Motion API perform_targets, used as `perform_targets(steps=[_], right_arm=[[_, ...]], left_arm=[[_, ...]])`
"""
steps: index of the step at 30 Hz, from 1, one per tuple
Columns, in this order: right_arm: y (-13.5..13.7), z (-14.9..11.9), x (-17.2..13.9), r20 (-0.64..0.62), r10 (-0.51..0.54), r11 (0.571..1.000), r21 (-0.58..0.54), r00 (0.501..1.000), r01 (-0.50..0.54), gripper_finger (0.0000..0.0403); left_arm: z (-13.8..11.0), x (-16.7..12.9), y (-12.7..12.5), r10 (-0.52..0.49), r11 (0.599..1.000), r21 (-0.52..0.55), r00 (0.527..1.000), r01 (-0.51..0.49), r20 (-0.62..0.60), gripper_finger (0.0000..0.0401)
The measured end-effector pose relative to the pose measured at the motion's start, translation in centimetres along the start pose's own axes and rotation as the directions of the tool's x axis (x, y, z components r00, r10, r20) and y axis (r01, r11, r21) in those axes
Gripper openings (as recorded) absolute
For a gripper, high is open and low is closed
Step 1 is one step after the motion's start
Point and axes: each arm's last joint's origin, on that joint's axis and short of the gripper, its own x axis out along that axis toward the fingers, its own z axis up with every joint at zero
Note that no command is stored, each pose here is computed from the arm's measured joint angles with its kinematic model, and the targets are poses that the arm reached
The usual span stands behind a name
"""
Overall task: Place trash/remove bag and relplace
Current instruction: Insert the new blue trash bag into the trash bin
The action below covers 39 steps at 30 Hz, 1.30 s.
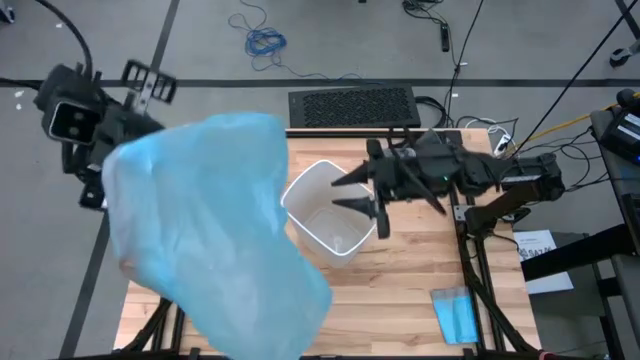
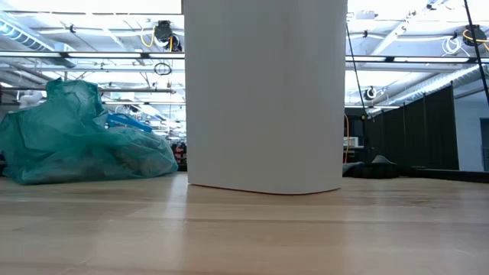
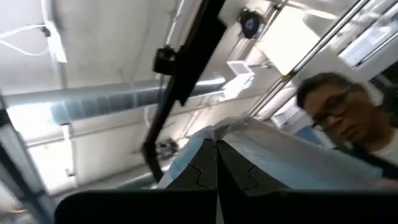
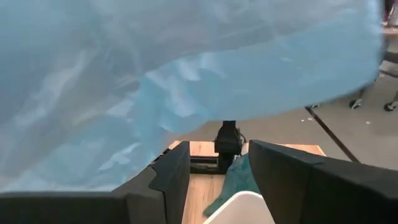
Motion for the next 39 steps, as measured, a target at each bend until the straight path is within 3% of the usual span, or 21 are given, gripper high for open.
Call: perform_targets(steps=[3,6,14,19,26,30,34,39], right_arm=[[1.4,-0.2,-0.3,-0.012,0.007,1.000,-0.022,1.000,-0.007,0.0148],[2.7,-0.3,-0.6,-0.021,0.014,0.999,-0.030,1.000,-0.015,0.0138],[5.9,-0.8,-2.2,-0.074,0.122,0.993,0.008,0.990,-0.122,0.0113],[7.7,-1.0,-4.1,-0.114,0.187,0.981,0.078,0.976,-0.178,0.0083],[9.8,-1.2,-5.3,-0.121,0.238,0.965,0.140,0.964,-0.221,0.0020],[9.9,-1.8,-5.1,-0.166,0.211,0.972,0.139,0.963,-0.189,0.0003],[9.0,-1.9,-4.8,-0.182,0.132,0.987,0.115,0.974,-0.113,0.0001],[7.0,-1.8,-5.0,-0.200,0.002,0.996,0.085,0.980,0.015,0.0001]], left_arm=[[-0.4,-0.2,1.3,0.049,0.999,0.019,0.998,-0.048,-0.025,0.0000],[-1.6,-0.2,2.4,0.064,0.997,-0.033,0.996,-0.066,-0.058,0.0000],[-5.5,-0.9,4.8,0.144,0.988,-0.032,0.974,-0.152,-0.173,0.0000],[-6.4,-2.4,6.3,0.256,0.963,-0.009,0.924,-0.269,-0.284,0.0000],[-7.7,-4.1,7.4,0.304,0.935,-0.029,0.842,-0.353,-0.446,0.0000],[-9.0,-4.7,7.0,0.296,0.902,-0.099,0.770,-0.420,-0.565,0.0000],[-10.1,-4.5,5.7,0.220,0.862,-0.219,0.728,-0.456,-0.649,0.0000],[-11.8,-5.0,3.6,0.077,0.742,-0.368,0.617,-0.560,-0.783,0.0000]])
